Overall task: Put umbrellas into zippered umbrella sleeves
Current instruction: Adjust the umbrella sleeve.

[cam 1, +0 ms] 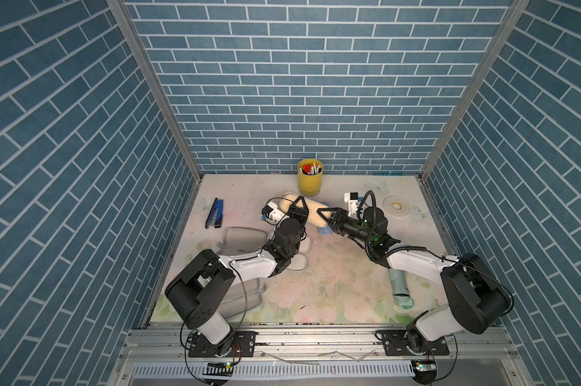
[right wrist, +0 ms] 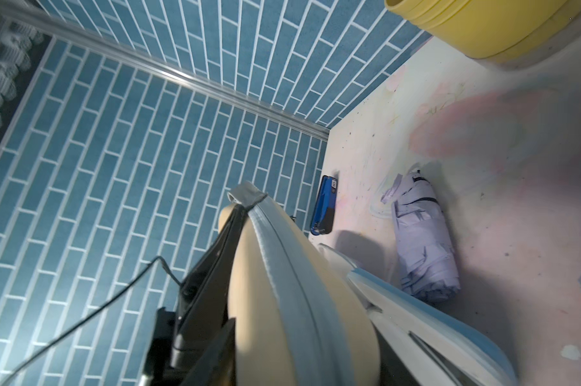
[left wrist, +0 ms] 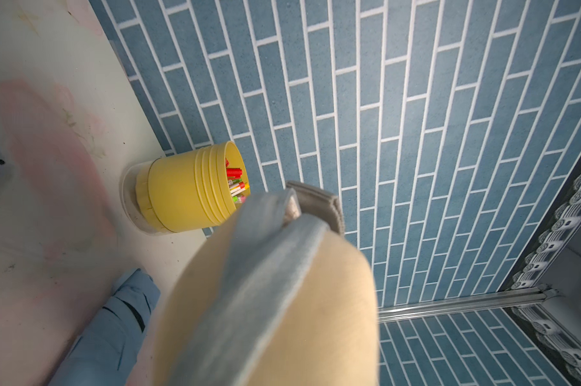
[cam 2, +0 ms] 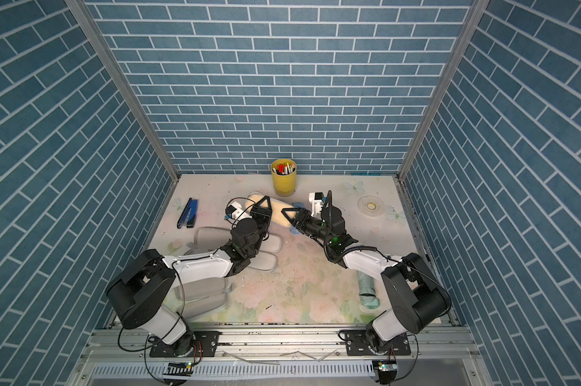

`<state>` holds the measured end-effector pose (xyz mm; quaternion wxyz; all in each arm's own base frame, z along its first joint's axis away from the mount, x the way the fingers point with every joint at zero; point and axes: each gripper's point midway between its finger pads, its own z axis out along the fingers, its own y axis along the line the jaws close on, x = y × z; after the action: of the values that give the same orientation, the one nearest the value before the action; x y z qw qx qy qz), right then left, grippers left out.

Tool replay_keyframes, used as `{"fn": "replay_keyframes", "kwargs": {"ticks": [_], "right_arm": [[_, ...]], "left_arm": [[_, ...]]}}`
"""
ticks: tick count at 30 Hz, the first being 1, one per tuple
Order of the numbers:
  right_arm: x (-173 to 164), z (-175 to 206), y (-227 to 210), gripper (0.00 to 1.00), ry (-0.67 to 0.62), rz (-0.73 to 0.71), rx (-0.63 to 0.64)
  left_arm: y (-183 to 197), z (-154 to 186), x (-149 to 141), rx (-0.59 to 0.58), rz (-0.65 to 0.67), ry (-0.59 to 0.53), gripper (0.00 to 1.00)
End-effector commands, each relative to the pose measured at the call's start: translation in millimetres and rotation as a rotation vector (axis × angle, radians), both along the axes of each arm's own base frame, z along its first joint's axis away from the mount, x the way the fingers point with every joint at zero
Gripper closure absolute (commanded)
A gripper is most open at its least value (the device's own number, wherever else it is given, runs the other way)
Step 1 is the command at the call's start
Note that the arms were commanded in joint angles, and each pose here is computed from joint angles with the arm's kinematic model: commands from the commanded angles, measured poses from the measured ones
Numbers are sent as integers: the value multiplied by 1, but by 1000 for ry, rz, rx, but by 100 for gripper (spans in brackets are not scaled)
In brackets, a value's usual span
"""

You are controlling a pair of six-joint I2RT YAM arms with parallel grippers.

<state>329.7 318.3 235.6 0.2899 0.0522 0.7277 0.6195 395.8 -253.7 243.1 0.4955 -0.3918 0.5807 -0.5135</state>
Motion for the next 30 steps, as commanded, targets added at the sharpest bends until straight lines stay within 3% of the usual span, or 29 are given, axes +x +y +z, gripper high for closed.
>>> {"fn": "replay_keyframes", "kwargs": {"ticks": [1, 3, 6, 12, 18, 25, 30], "right_arm": [[6, 44, -1, 63, -70, 20, 141], [11, 47, -10, 71, -65, 17, 156], [15, 49, -28, 73, -41, 18, 142], [5, 34, -53, 73, 113, 147, -28], [-11, 36, -59, 74, 143, 265, -64], [-23, 43, -57, 74, 123, 333, -87], [-29, 49, -53, 74, 111, 369, -79]], "left_arm": [[-28, 24, -9, 24, -176, -59, 42], [-23, 19, -14, 101, -241, -40, 28], [4, 0, -20, 230, -322, 21, 15], [46, -14, -41, 433, -536, 71, 9], [31, -7, -58, 367, -795, 53, 5], [10, 18, -68, 283, -888, -68, 3], [-28, 15, -80, 250, -997, -103, 11]]}}
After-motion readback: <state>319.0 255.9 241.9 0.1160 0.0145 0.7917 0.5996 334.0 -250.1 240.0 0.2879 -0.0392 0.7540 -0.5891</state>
